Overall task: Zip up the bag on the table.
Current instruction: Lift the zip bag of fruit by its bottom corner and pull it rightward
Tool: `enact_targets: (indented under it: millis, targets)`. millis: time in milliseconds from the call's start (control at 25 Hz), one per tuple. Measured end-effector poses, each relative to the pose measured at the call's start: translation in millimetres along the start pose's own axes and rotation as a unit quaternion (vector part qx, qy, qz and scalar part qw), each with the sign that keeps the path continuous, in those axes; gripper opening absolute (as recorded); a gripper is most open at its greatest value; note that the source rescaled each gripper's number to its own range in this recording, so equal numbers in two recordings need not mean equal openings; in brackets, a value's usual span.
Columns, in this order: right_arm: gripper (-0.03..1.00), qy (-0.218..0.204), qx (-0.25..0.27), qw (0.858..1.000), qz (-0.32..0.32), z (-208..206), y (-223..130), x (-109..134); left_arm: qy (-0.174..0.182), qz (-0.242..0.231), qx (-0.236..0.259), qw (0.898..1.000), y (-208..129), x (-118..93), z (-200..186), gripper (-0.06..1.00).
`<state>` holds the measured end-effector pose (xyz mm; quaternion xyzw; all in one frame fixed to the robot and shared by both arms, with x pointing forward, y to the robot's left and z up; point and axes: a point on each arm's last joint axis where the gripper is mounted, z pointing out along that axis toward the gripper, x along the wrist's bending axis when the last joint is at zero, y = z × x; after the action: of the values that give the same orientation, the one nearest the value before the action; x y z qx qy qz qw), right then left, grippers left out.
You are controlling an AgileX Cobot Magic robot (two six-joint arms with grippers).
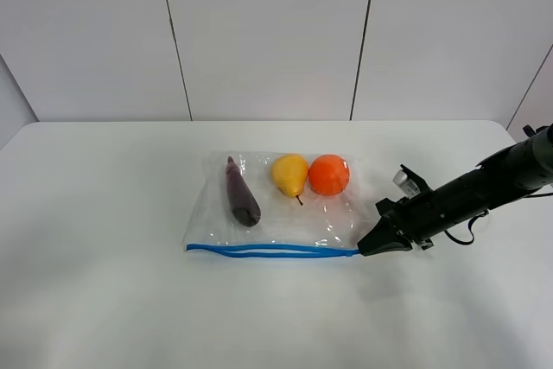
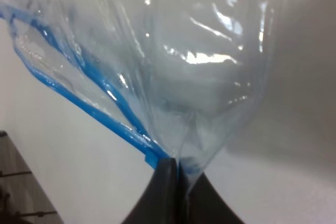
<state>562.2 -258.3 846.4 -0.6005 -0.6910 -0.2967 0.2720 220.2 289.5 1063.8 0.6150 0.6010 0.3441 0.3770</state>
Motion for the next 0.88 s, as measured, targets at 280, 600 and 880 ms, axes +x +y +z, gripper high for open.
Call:
enact_targets:
  millis: [280, 600, 880]
  targets:
    - [0.00, 0.033, 0.012, 0.999, 0.001, -0.6, -1.5, 6.2, 0.000, 0.000, 0.000, 1.000, 0.0, 0.0, 0.0, 1.00]
    - [0.00, 0.069, -0.016, 0.997, -0.025, -30.5, 25.1, 39.8, 0.000, 0.000, 0.000, 1.000, 0.0, 0.0, 0.0, 1.00]
    - [0.00, 0.072, -0.044, 0.996, 0.006, -57.3, 42.4, 71.2, 0.003, 0.043, -0.015, 0.999, 26.5, 1.7, 4.9, 1.00]
